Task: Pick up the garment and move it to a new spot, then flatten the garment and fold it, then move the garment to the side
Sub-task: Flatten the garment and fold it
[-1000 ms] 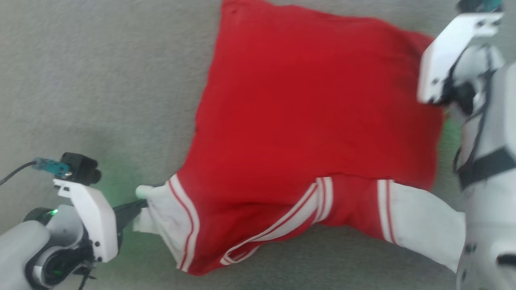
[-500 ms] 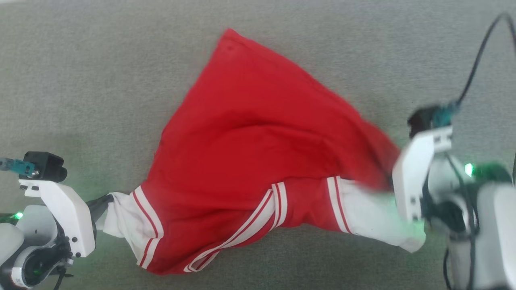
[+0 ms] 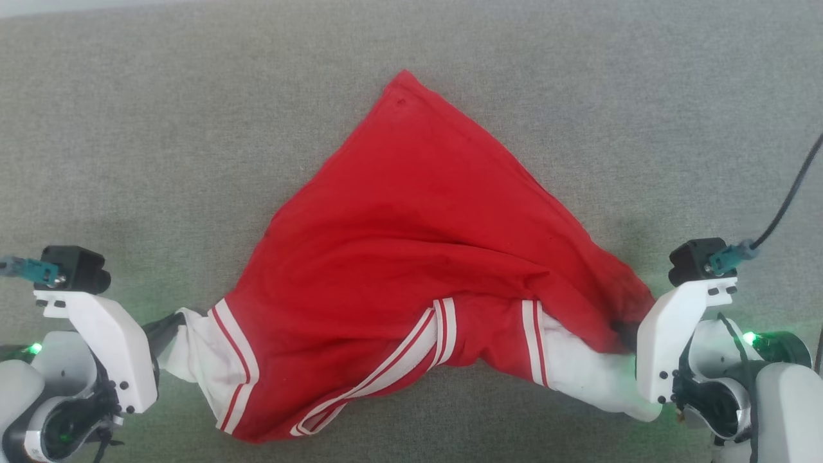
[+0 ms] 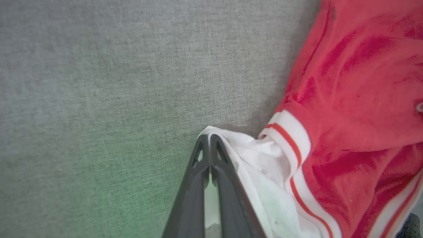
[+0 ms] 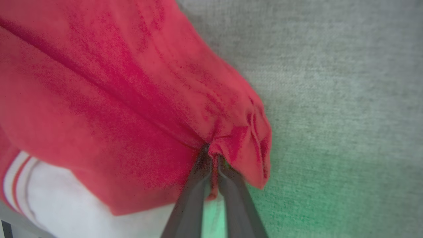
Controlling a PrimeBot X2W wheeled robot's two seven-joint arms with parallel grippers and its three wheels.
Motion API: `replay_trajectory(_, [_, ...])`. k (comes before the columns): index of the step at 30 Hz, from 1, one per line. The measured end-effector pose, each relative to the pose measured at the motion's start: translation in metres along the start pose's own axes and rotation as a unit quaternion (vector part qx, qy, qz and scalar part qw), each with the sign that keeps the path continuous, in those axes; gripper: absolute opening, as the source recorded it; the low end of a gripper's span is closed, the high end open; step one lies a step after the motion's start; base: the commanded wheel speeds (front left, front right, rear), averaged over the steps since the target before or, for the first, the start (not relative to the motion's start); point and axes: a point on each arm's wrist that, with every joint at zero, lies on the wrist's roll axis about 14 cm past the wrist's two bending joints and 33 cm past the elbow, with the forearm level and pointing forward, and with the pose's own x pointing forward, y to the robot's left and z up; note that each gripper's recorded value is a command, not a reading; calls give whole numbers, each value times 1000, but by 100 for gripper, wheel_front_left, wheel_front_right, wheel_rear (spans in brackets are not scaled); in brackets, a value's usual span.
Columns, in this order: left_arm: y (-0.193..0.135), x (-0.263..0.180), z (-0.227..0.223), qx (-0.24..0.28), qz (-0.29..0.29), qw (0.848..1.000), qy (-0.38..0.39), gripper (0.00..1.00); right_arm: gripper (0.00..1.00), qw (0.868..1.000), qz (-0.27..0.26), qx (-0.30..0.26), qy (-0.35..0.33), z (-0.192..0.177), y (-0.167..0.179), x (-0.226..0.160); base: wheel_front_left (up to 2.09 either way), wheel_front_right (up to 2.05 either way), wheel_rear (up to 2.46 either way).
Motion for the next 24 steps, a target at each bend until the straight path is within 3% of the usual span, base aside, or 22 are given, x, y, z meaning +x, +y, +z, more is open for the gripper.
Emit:
replay_trajectory(6, [-3,-5,-1,-5,0,1000,-7,0,100,999,7,5,-33,8,3,-5,0,0,0])
replay_trajectory(12, [-5,-11,-3,-6,3,1000,-14,0,100,996,9,0,-93,27,5,-33,0,0,0])
replay_trajectory(18, [-5,-14,-6,-11,4,1000,-14,0,100,985,17,-30,-168,61,19,-64,0,0,0])
replay_trajectory(24, [-5,-16,-10,-17,3,1000,-13,0,100,972,33,-61,-222,97,40,-72,0,0,0])
